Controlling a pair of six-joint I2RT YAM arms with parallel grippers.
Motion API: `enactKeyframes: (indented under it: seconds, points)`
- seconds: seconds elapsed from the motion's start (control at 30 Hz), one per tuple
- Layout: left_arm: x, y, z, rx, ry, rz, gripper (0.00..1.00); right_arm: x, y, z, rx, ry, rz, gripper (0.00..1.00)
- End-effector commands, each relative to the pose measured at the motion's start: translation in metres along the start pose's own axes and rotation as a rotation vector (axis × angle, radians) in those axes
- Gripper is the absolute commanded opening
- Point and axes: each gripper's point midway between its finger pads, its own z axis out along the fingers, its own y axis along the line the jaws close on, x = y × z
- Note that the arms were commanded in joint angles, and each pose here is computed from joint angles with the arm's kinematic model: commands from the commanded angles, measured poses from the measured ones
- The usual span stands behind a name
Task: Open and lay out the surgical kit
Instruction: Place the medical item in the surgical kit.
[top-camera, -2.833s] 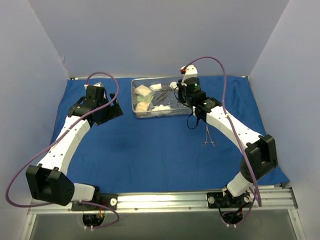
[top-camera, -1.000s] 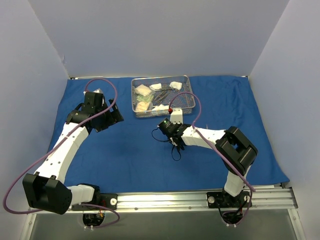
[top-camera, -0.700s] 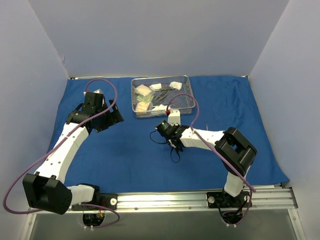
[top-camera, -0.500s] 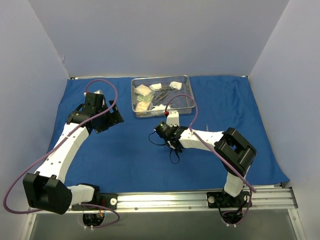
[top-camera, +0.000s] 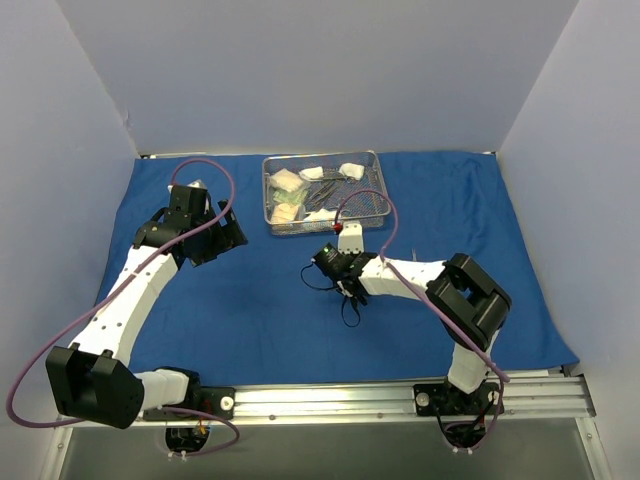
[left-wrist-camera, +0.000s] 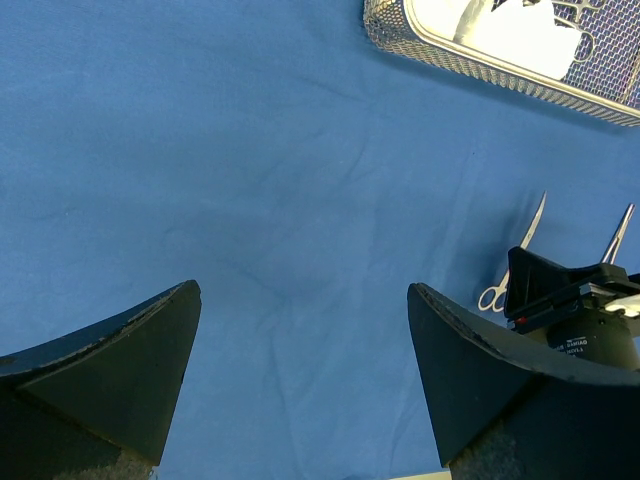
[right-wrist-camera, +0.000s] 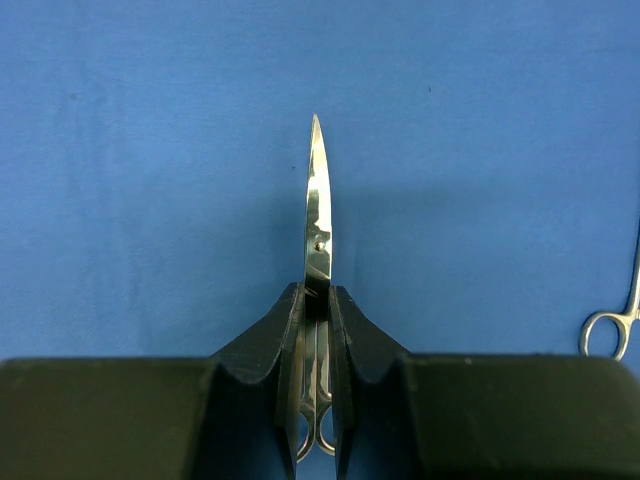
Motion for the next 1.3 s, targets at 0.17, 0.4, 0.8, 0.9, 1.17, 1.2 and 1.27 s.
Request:
enactKeyframes:
  seconds: [0.17,0.4,0.8,0.9,1.17,1.2,1.27]
  points:
    - [-0.008,-0.005,-0.007,0.023,-0.036,-0.006,0.94,0.008,-0.006,0.011,0.016,0.020,-0.008,0.04]
    - [-0.008,-0.005,-0.006,0.021,-0.034,-0.006,0.94,0.012,-0.004,0.009,-0.013,0.029,-0.035,0.06]
    - [-0.008,-0.006,-0.005,0.025,-0.037,-0.005,0.94,0.011,-0.002,0.004,-0.039,0.022,-0.054,0.07]
    - [-0.007,-0.005,-0.004,0.023,-0.033,-0.005,0.94,0.012,0.000,0.001,-0.049,0.020,-0.055,0.07]
    - [-0.007,-0.004,-0.003,0.016,-0.029,-0.004,0.94,0.016,0.002,0.000,-0.066,0.029,-0.042,0.16]
    - [-0.006,-0.003,-0.003,0.015,-0.027,-0.004,0.94,0.015,0.002,0.000,-0.066,0.028,-0.041,0.19]
    - [-0.006,-0.003,-0.003,0.014,-0.028,-0.004,0.94,0.012,0.002,-0.002,-0.064,0.022,-0.032,0.29]
